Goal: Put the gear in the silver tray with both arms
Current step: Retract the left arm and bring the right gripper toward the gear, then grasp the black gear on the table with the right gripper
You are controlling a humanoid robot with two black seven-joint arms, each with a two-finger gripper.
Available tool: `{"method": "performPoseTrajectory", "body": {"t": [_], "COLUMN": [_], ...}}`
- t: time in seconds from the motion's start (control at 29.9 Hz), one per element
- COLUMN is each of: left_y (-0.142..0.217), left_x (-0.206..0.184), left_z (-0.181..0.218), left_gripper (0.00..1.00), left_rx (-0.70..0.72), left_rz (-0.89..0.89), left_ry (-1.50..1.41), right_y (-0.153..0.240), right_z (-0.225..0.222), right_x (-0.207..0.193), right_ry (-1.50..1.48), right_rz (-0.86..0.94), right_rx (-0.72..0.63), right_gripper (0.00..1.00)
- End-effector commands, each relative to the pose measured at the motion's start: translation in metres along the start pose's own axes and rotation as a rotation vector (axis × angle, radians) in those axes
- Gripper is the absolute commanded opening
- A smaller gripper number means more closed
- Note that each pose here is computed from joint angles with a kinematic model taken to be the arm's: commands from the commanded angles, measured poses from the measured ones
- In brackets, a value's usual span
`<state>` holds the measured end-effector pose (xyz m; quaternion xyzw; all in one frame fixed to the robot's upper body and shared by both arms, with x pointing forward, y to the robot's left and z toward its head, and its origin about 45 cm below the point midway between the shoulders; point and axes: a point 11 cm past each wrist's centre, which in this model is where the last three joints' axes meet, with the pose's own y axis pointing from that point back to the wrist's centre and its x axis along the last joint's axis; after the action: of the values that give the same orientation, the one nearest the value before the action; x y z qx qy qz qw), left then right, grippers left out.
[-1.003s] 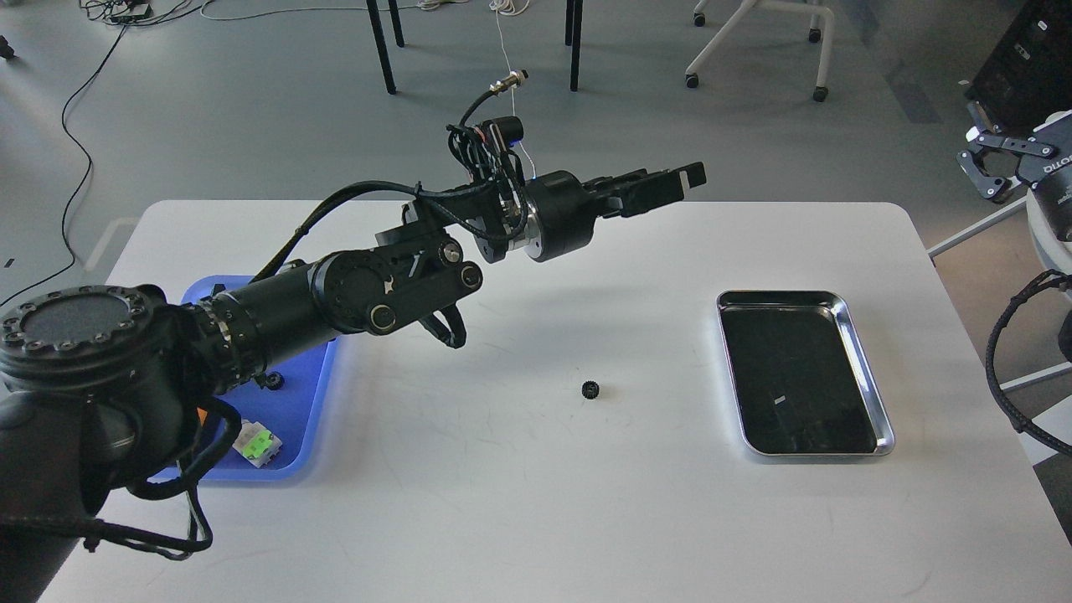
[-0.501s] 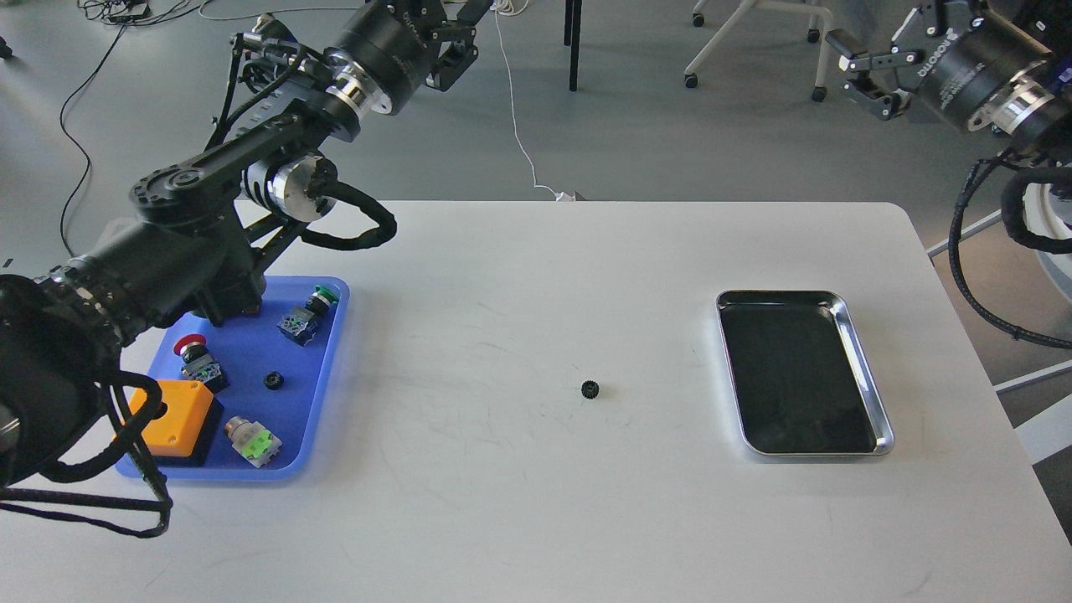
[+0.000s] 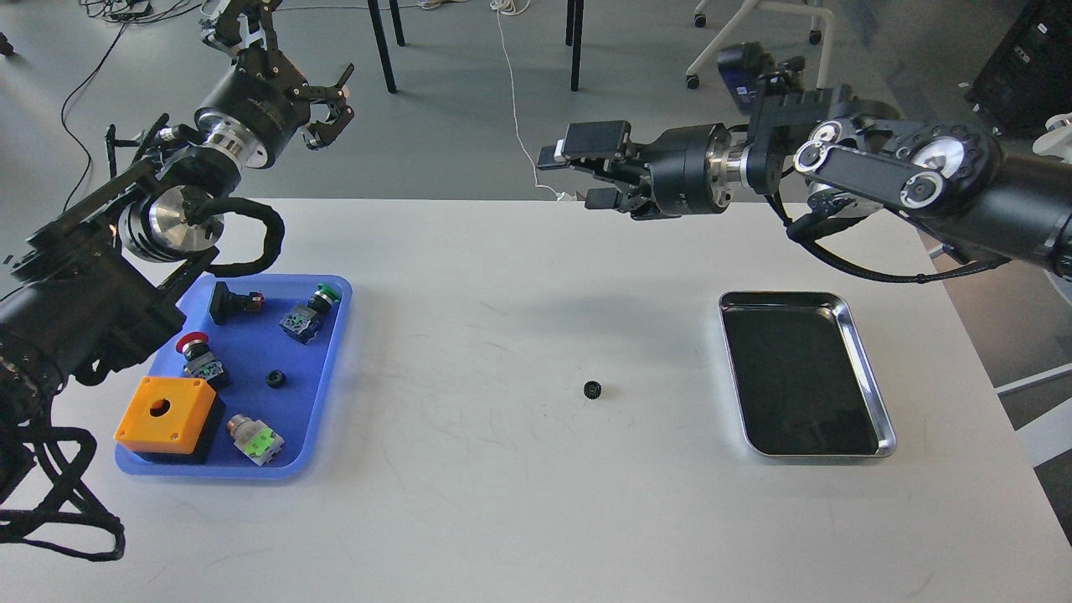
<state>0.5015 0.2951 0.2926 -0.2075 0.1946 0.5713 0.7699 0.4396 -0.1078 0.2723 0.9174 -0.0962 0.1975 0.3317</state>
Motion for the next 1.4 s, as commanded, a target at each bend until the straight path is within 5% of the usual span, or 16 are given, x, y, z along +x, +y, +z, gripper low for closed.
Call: {"method": "performPoseTrajectory", "body": {"t": [0.0,0.1,0.37,0.5,1.37], "left_y": [0.004,0.006,0.007,0.008,0.011], "left_x": [0.008,0.01,0.014,0.015,0.017], "left_z": [0.002,0.004,0.015,0.017,0.015], "left_gripper": [0.98,0.98,0.98,0.98,0.98], "left_rx": [-0.001,-0.004,-0.026,-0.027,-0.023], "left_rz": [0.014,0.02,0.027,0.024,0.017], "left_ry": [-0.007,-0.008,-0.006,-0.009,-0.008], "right_y": [-0.036,-0.056,-0.033,-0.027,-0.041], "right_z": [0.0,0.005,0.057,0.071,0.088], "right_x": [-0.042,-0.075,-0.078,-0.08,-0.102], "right_ry": [0.186,0.305,0.482,0.53,0.577], "right_rz": [-0.182,-0.32,-0.438,-0.466,-0.367], "right_rx": [-0.078,-0.117,-0.297,-0.344,-0.259], "right_gripper": [0.98,0.97,0.94,0.77,0.55]}}
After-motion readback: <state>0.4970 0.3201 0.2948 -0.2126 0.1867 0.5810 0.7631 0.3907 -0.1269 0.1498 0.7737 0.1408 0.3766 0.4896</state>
